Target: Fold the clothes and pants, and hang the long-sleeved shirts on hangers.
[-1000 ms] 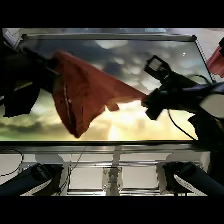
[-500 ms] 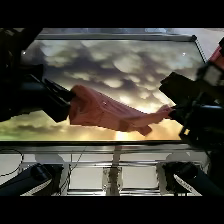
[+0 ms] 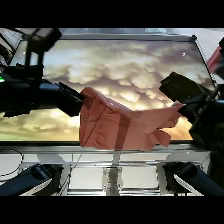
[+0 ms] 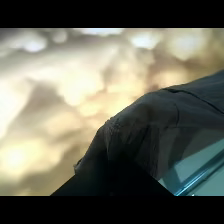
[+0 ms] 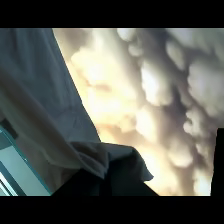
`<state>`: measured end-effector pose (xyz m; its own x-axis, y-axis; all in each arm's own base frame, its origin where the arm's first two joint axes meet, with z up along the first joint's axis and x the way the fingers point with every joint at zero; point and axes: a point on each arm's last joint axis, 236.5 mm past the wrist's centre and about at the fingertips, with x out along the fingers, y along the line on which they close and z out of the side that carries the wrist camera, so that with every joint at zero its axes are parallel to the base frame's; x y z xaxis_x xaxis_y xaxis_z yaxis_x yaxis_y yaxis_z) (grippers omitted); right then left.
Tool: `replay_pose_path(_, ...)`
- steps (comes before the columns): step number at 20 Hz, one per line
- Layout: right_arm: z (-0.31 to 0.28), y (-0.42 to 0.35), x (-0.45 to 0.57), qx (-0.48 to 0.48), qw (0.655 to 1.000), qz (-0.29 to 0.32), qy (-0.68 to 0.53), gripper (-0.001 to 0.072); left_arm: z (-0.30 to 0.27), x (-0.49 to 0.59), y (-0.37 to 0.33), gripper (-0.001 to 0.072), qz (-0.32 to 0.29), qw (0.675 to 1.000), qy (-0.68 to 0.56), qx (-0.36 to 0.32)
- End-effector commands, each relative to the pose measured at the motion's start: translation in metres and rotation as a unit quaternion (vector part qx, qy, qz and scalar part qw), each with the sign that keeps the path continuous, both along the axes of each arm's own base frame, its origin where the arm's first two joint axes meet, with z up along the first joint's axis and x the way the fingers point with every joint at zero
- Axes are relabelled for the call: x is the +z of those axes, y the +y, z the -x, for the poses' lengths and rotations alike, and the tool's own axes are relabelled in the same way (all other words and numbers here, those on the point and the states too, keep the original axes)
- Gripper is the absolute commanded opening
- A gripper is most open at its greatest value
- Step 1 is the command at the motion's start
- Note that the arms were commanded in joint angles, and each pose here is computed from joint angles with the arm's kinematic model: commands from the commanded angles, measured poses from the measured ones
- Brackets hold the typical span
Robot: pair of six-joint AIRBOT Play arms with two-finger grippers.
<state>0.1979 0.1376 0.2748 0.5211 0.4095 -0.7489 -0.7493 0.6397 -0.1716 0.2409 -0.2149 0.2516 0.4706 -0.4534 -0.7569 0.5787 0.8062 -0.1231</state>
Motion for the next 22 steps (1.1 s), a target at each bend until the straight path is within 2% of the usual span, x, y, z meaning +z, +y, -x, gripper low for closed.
replay_pose_path(1, -0.027, 0.003, -0.028, -0.010, 0.998, 0.043, 0.041, 0.0005, -0.023, -0.071, 0.033, 0.0030, -0.072, 0.994, 0.066, 0.057)
replay_pose_path(3, -0.048, 0.012, -0.050, -0.008, 0.996, 0.064, 0.062, 0.0005, -0.026, -0.126, 0.057, 0.0029, -0.122, 0.983, 0.119, 0.068)
replay_pose_path(6, -0.086, 0.026, -0.082, -0.015, 0.994, 0.079, 0.070, 0.0005, -0.029, -0.188, 0.089, 0.0030, -0.177, 0.971, 0.154, 0.042)
replay_pose_path(9, -0.135, 0.034, -0.106, -0.034, 0.994, 0.097, 0.044, 0.0005, -0.055, -0.207, 0.102, 0.0029, -0.173, 0.976, 0.124, 0.052)
replay_pose_path(12, -0.183, 0.029, -0.124, -0.068, 0.994, 0.085, 0.026, 0.0005, -0.104, -0.190, 0.101, 0.0030, -0.155, 0.985, 0.024, 0.073)
replay_pose_path(15, -0.217, 0.012, -0.143, -0.105, 0.991, 0.073, 0.028, 0.0005, -0.133, -0.180, 0.090, 0.0030, -0.144, 0.987, -0.040, 0.061)
replay_pose_path(18, -0.232, -0.008, -0.163, -0.126, 0.988, 0.078, 0.046, 0.0005, -0.134, -0.200, 0.086, 0.0030, -0.160, 0.986, -0.021, 0.040)
replay_pose_path(22, -0.206, -0.012, -0.188, -0.103, 0.985, 0.073, 0.120, 0.0005, -0.099, -0.224, 0.074, 0.0030, -0.217, 0.974, 0.030, -0.052)
